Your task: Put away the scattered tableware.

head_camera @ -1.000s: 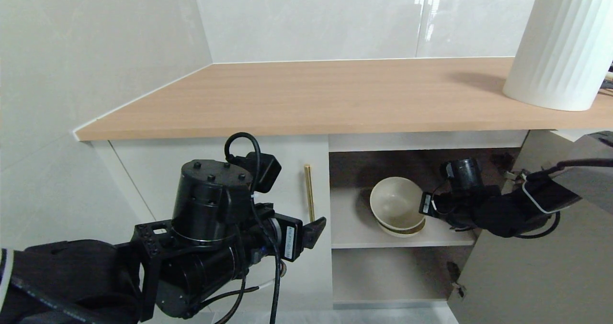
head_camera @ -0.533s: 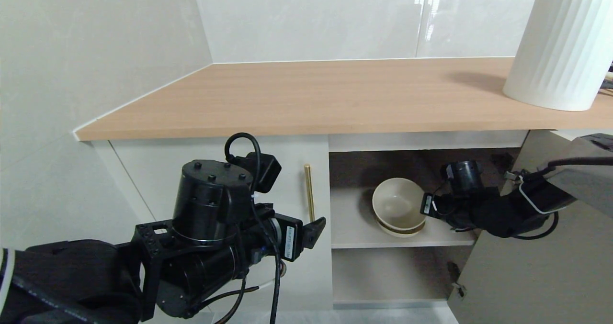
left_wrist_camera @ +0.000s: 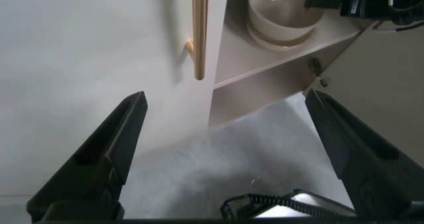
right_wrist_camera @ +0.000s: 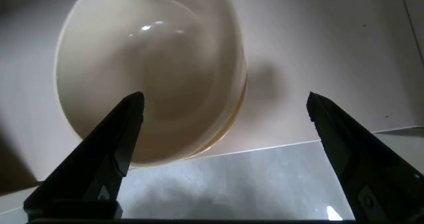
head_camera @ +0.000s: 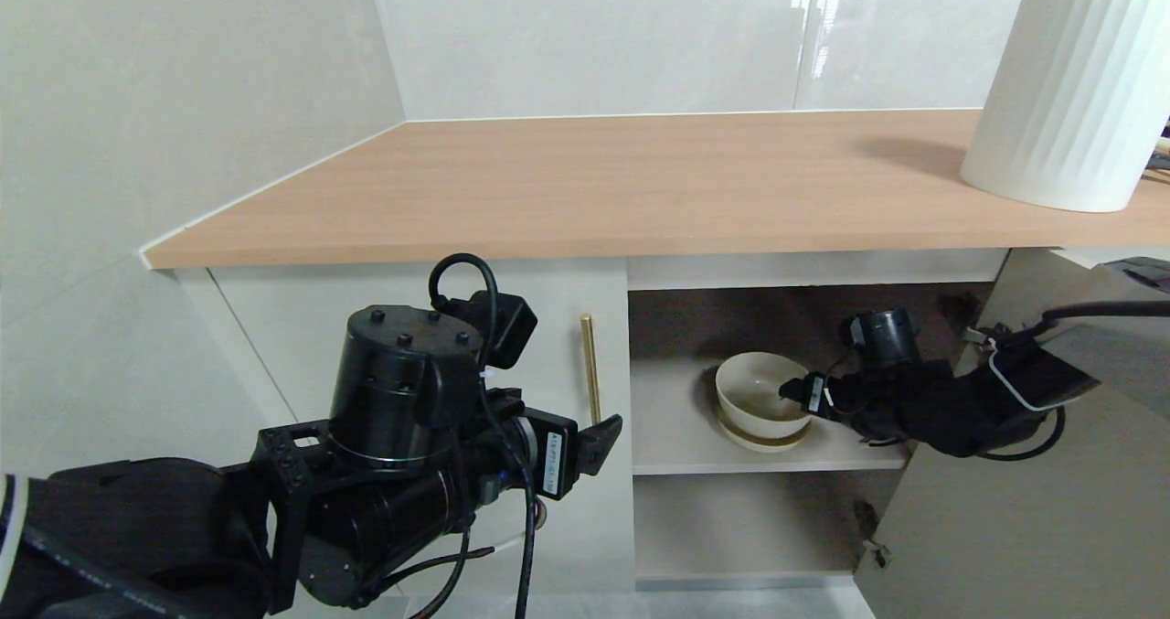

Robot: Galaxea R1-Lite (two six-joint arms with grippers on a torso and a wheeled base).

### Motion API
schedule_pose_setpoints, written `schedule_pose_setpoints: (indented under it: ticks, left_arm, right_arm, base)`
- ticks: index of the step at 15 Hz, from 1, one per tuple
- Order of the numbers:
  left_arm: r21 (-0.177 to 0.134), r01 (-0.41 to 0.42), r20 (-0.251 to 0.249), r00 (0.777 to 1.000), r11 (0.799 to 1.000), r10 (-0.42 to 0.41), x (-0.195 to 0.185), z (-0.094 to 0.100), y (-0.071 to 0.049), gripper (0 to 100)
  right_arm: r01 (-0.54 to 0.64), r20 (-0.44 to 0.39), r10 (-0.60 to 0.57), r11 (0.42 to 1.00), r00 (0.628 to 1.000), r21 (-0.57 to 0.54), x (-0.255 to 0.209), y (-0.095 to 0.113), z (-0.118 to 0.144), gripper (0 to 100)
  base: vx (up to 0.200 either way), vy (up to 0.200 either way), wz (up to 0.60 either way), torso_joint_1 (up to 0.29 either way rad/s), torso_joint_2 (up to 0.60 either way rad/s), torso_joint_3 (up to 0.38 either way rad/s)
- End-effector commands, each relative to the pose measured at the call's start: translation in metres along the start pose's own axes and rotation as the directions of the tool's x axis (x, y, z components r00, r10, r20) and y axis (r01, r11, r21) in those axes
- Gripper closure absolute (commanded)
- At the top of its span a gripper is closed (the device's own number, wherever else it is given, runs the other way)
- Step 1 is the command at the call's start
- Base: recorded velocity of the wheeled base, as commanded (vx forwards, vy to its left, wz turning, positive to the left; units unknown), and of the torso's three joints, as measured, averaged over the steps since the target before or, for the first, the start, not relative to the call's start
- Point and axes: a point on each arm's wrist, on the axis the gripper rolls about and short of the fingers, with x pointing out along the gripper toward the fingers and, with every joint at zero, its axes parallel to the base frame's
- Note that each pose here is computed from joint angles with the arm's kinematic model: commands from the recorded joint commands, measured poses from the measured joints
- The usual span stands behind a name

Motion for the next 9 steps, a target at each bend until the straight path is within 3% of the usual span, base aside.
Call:
schedule_pose_setpoints:
  ticks: [1, 7, 8, 9]
  left_arm:
    - [0.000, 0.000, 0.000, 1.000, 1.000, 0.000, 0.000, 0.000, 0.000, 0]
    - [-0.001, -0.006, -0.005, 1.000, 1.000, 0.006, 0.003, -0.001, 0.001, 0]
    - [-0.003, -0.008, -0.005, 1.000, 1.000, 0.008, 0.003, -0.001, 0.002, 0]
    - [-0.003, -0.008, -0.005, 1.000, 1.000, 0.008, 0.003, -0.001, 0.001, 0]
  right_arm:
    - [-0.011, 0.008, 0.011, 1.000, 1.000, -0.001, -0.007, 0.003, 0.002, 0]
    - [-0.150, -0.003, 0.150, 0.987, 0.989, -0.063, -0.076, 0.031, -0.006, 0]
    - [-0.183, -0.059, 0.178, 0.979, 0.982, -0.094, -0.092, 0.036, -0.024, 0]
    - [-0.194, -0.060, 0.189, 0.976, 0.980, -0.102, -0.098, 0.038, -0.025, 0]
  base:
    - [0.000, 0.000, 0.00, 0.000, 0.00, 0.000]
    - [0.000, 0.000, 0.00, 0.000, 0.00, 0.000]
    - [0.000, 0.000, 0.00, 0.000, 0.00, 0.000]
    - [0.000, 0.000, 0.00, 0.000, 0.00, 0.000]
